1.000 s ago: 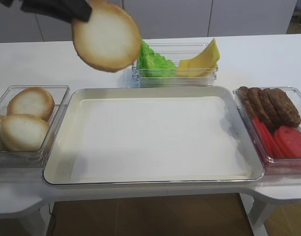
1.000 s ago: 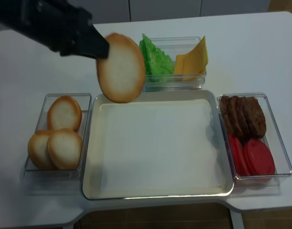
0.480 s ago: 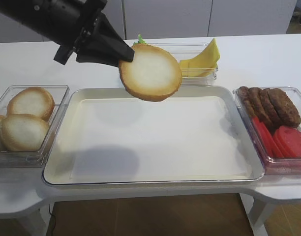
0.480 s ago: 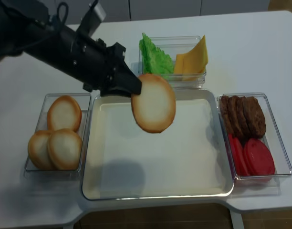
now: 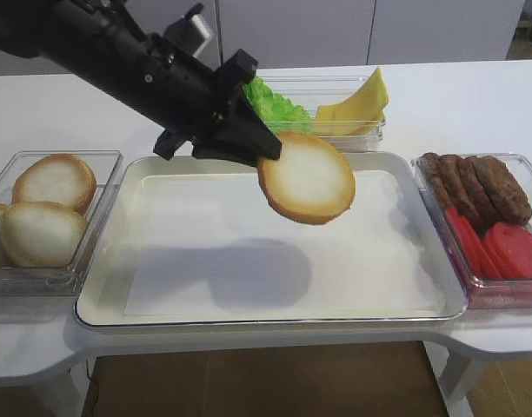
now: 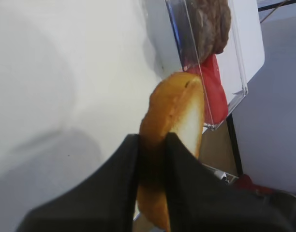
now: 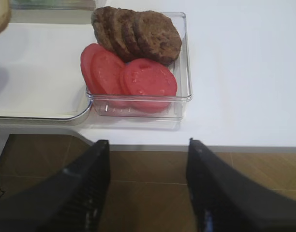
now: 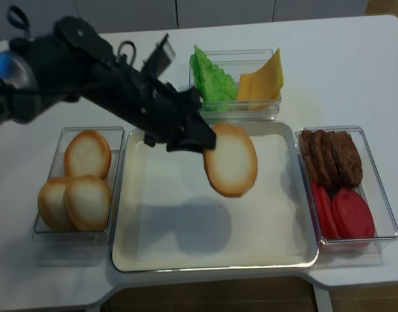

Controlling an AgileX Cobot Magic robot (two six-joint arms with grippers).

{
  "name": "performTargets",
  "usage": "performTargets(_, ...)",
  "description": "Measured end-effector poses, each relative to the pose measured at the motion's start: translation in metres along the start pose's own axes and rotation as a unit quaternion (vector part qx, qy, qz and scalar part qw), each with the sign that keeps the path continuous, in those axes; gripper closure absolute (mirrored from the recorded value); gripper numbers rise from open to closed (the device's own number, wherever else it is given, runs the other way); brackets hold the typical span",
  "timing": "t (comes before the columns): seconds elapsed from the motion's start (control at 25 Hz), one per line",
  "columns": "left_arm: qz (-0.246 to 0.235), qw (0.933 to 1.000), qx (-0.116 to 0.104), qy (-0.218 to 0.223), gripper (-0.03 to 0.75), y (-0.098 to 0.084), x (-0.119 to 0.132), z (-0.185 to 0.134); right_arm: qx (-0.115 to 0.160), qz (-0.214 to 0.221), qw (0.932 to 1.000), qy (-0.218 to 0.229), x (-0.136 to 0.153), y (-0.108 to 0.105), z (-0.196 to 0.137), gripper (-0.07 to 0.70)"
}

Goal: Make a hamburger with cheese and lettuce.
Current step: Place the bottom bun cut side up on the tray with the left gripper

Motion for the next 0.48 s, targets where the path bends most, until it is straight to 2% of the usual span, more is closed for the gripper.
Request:
performTargets(0.08, 0.003, 0.9999, -0.006, 0.012, 0.603, 0.004, 0.012, -0.001, 0.0, 0.0, 1.0, 0.0, 0.0, 0.0, 0.0, 0.244)
performTargets(0.24, 0.016, 0.999, -0.033, 0.027, 0.604, 0.016, 0.025, -0.001, 0.0, 0.0, 1.0, 0.0, 0.0, 0.0, 0.0, 0.244)
performTargets(0.48, 0.078, 0.9958, -0.032, 0.037, 0.604, 0.035, 0.025, -0.003, 0.0, 0.0, 1.0, 0.0, 0.0, 0.0, 0.0, 0.244)
Point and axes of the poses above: a point on each arm's last joint axis where the gripper is mounted, x pointing out along that axis toward the gripper, y along the wrist's bending axis when the last joint is at zero, z = x × y, the point moved 5 cm from there along x, pointing out along that axis toward the gripper, and after that the axes turned 11 degrees about -x, right-handed, at the moved point
